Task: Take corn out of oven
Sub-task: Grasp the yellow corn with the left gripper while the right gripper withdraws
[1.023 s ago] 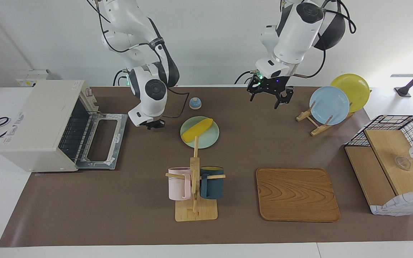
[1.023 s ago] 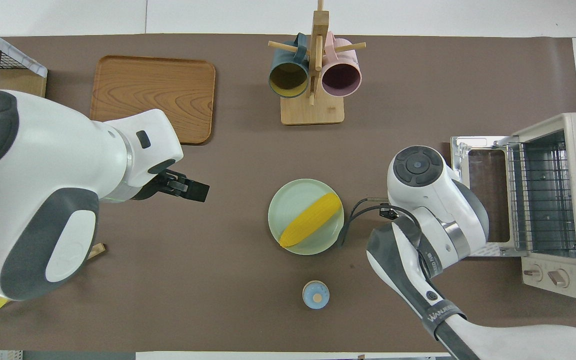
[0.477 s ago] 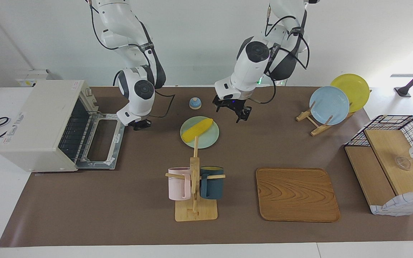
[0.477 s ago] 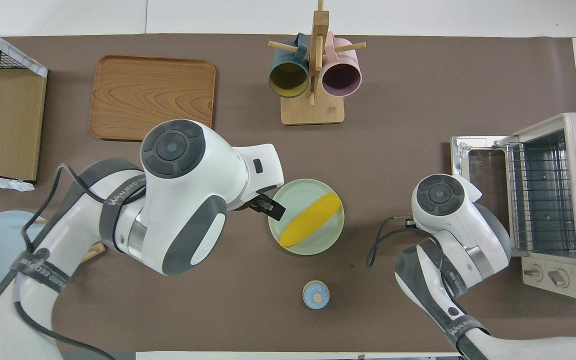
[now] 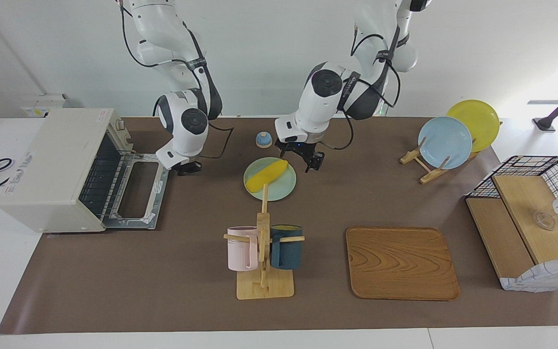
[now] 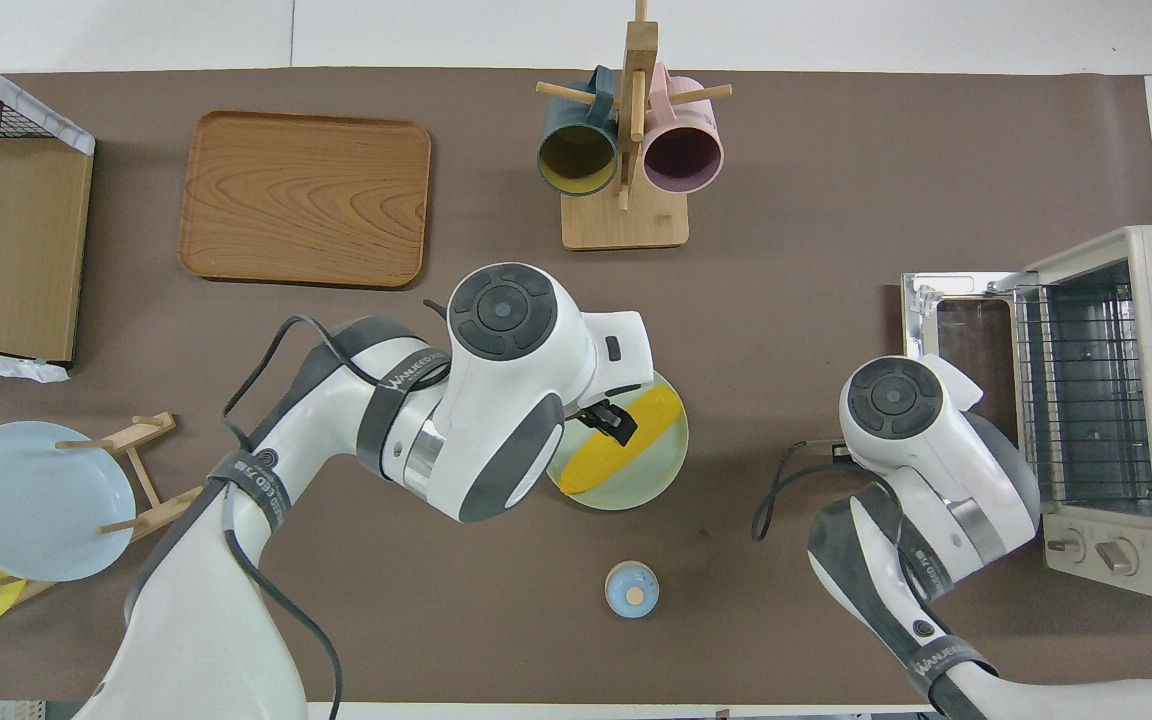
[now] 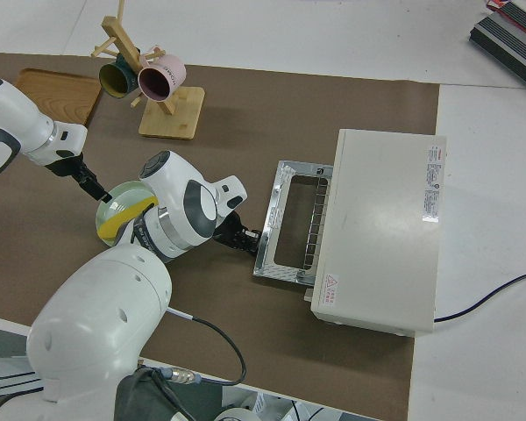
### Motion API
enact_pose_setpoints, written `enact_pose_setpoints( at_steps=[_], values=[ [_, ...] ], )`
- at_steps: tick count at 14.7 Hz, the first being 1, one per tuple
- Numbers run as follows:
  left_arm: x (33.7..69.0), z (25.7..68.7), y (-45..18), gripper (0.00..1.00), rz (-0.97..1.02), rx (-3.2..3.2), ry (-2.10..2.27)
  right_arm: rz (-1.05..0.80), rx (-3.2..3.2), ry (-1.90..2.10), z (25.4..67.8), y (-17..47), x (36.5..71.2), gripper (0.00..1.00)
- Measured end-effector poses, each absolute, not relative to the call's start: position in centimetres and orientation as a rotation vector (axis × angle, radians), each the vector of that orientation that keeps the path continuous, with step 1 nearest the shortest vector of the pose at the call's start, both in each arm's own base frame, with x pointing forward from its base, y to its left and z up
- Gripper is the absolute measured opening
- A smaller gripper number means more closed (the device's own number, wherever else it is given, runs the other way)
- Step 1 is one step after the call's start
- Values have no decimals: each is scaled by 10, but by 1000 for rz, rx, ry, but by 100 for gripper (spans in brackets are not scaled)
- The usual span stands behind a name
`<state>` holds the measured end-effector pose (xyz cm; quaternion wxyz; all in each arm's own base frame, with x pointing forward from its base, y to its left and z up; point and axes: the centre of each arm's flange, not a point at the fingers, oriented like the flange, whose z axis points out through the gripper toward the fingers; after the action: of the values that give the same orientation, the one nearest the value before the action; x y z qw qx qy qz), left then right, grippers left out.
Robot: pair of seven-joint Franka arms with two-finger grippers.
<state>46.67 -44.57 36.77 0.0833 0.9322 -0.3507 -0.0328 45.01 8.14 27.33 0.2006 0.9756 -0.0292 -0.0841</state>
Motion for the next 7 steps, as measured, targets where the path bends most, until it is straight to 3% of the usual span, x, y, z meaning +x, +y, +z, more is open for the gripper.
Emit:
enact_pose_setpoints(
  at_steps=[7],
  values=[
    [458, 338, -469, 100, -30, 2717, -1190, -229, 2653, 6, 275, 82, 447, 1]
  ],
)
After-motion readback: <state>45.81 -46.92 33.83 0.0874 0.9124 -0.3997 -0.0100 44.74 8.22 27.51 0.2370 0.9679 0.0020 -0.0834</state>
